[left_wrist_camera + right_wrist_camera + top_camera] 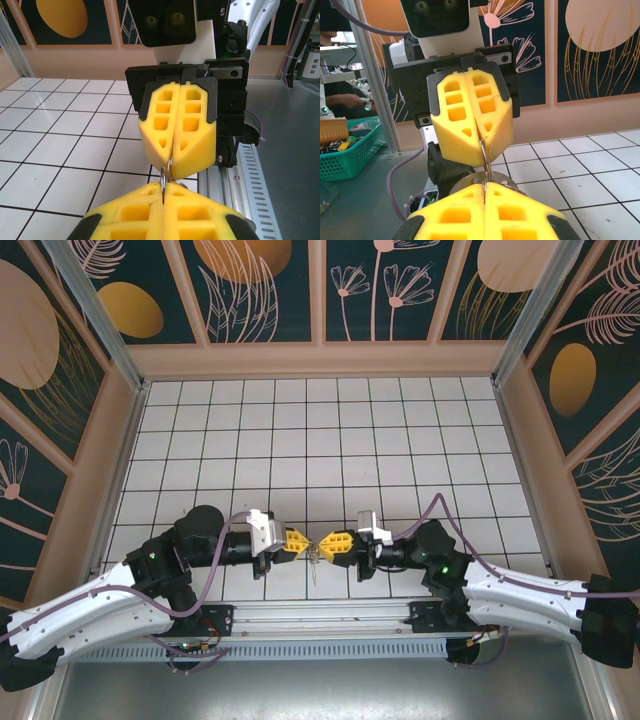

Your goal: Put the keys on the keyring

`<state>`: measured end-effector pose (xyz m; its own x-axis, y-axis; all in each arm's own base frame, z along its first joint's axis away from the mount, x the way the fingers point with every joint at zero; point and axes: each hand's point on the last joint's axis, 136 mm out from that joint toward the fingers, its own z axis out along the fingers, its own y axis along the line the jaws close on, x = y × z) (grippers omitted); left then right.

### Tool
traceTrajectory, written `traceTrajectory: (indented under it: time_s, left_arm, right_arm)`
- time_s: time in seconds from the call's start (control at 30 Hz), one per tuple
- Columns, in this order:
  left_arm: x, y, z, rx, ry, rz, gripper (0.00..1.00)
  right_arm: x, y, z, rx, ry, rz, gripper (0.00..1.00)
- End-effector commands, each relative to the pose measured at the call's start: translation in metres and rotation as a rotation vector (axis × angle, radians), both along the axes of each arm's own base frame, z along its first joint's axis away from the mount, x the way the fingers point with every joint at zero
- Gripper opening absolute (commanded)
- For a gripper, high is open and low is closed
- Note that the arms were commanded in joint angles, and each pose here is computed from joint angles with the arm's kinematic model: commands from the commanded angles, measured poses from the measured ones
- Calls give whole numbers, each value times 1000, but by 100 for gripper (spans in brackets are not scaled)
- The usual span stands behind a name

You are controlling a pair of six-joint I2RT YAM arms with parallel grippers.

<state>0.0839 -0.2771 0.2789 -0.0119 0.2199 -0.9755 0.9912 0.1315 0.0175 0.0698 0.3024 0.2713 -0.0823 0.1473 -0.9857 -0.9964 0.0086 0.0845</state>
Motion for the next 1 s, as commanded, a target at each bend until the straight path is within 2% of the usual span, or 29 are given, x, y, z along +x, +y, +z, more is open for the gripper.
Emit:
traceTrajectory:
  time_s: [0.0, 0.97]
  left_arm:
    - [-2, 1, 18, -45, -36, -11, 0]
    - [-2, 2, 18, -47, -34, -11, 0]
  right_arm:
    - [2, -5, 11, 48, -14, -14, 0]
    - [3, -4, 13, 61, -18, -15, 0]
